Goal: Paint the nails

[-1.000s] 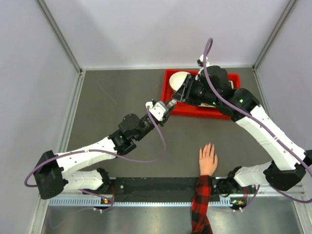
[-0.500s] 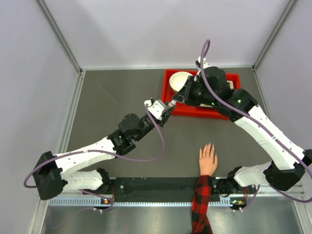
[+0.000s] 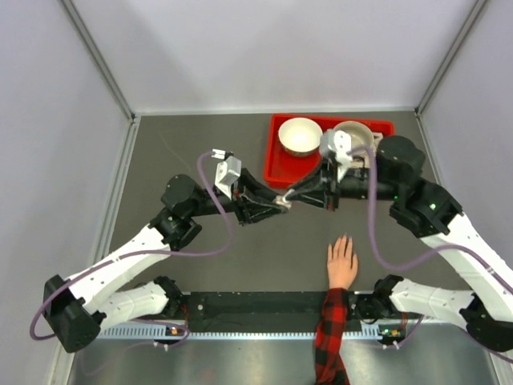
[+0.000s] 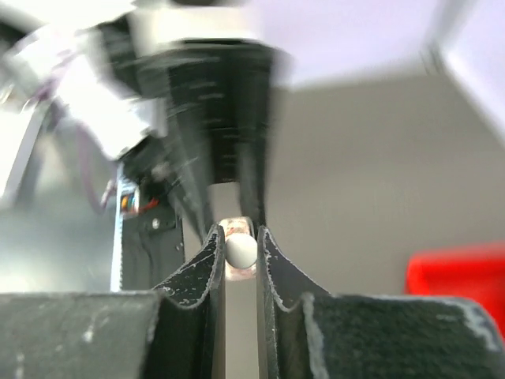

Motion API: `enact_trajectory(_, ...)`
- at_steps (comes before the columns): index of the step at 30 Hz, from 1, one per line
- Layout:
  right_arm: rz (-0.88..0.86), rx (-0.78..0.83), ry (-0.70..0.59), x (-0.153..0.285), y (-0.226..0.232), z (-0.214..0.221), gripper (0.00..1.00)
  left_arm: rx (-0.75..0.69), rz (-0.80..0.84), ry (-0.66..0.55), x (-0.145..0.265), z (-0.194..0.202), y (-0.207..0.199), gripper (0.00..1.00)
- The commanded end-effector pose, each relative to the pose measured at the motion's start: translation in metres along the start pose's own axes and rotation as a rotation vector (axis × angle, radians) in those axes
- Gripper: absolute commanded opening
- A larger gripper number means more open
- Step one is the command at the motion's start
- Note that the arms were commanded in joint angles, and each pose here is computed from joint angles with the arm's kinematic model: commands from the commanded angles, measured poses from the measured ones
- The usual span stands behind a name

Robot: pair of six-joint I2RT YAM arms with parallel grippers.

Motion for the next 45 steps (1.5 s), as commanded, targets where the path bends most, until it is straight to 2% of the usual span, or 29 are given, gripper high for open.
enact_trajectory(1, -0.404, 0.474, -0.235, 0.020, 0.056, -0.022, 0.00, 0.088, 0.291, -0.028, 0.009, -0.043, -0.058, 0.00)
enact_trajectory(3, -0.505, 0.487, -0.256, 0.026, 0.067, -0.030, 0.00, 0.153, 0.346, -0.013, 0.008, -0.045, -0.066, 0.00)
enact_trajectory(5, -0.573, 0.495, -0.248, 0.018, 0.065, -0.028, 0.00, 0.154, 0.390, 0.001, 0.009, -0.047, -0.073, 0.00)
enact_trajectory(8, -0.596, 0.471, -0.247, 0.015, 0.064, -0.038, 0.00, 0.160, 0.377, 0.007, 0.009, -0.049, -0.073, 0.00)
enact_trajectory(9, -0.570, 0.430, -0.248, 0.012, 0.060, -0.043, 0.07, 0.152, 0.364, 0.007, 0.009, -0.050, -0.072, 0.00)
enact_trajectory(10, -0.540, 0.407, -0.242, 0.010, 0.057, -0.045, 0.36, 0.144, 0.346, 0.004, 0.009, -0.050, -0.070, 0.00)
enact_trajectory(13, -0.312, 0.286, -0.206, 0.003, 0.034, -0.047, 0.64, 0.072, 0.214, -0.038, 0.008, -0.052, -0.054, 0.00)
enact_trajectory(14, -0.162, 0.244, -0.180, 0.003, 0.017, -0.049, 0.67, -0.004, 0.129, -0.094, 0.007, -0.061, -0.042, 0.00)
enact_trajectory(15, -0.094, 0.179, -0.160, 0.003, 0.009, -0.047, 0.70, 0.004, 0.054, -0.077, 0.006, -0.055, -0.028, 0.00)
enact_trajectory(17, 0.050, 0.022, -0.094, 0.003, -0.007, -0.041, 0.75, -0.087, -0.050, -0.098, 0.007, -0.057, -0.009, 0.00)
enact_trajectory(18, 0.112, -0.064, -0.075, 0.003, -0.015, -0.042, 0.84, -0.114, -0.128, -0.128, 0.008, -0.059, 0.005, 0.00)
enact_trajectory(20, 0.307, -0.176, -0.015, 0.008, -0.038, -0.032, 0.87, -0.176, -0.200, -0.136, 0.009, -0.055, 0.024, 0.00)
enact_trajectory(22, 0.421, -0.352, -0.040, 0.012, -0.047, -0.034, 0.99, -0.216, -0.273, -0.168, 0.008, -0.057, 0.039, 0.00)
enact_trajectory(24, 0.511, -0.517, -0.048, 0.012, -0.054, -0.029, 0.99, -0.265, -0.329, -0.163, 0.006, -0.050, 0.055, 0.00)
enact_trajectory(26, 0.541, -0.613, 0.017, 0.006, -0.058, -0.020, 0.99, -0.316, -0.383, -0.180, 0.003, -0.049, 0.065, 0.00)
enact_trajectory(31, 0.610, -0.691, 0.090, -0.012, -0.069, -0.010, 0.99, -0.379, -0.391, -0.167, -0.012, -0.038, 0.069, 0.00)
enact_trajectory(32, 0.643, -0.701, 0.088, -0.011, -0.074, -0.010, 0.97, -0.393, -0.403, -0.162, -0.013, -0.034, 0.072, 0.00)
enact_trajectory(33, 0.648, -0.709, 0.098, -0.014, -0.076, -0.006, 0.88, -0.396, -0.407, -0.163, -0.015, -0.032, 0.073, 0.00)
enact_trajectory(34, 0.653, -0.713, 0.108, -0.017, -0.076, -0.003, 0.69, -0.399, -0.405, -0.165, -0.017, -0.030, 0.072, 0.00)
enact_trajectory(39, 0.739, -0.717, 0.161, -0.017, -0.081, 0.010, 0.68, -0.386, -0.432, -0.186, -0.015, -0.026, 0.076, 0.00)
enact_trajectory(45, 0.732, -0.749, 0.138, -0.018, -0.079, 0.009, 0.58, -0.364, -0.415, -0.186, -0.020, -0.024, 0.075, 0.00)
Point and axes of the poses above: each gripper's point midway between its finger pads, its own x axis back along the fingers, its own y axis along the line the jaws close on, z = x × y, the point moved 3 cm from there along x, back along the fingers, and after that the axes turned 13 degrees about x, right-handed, at the moved point
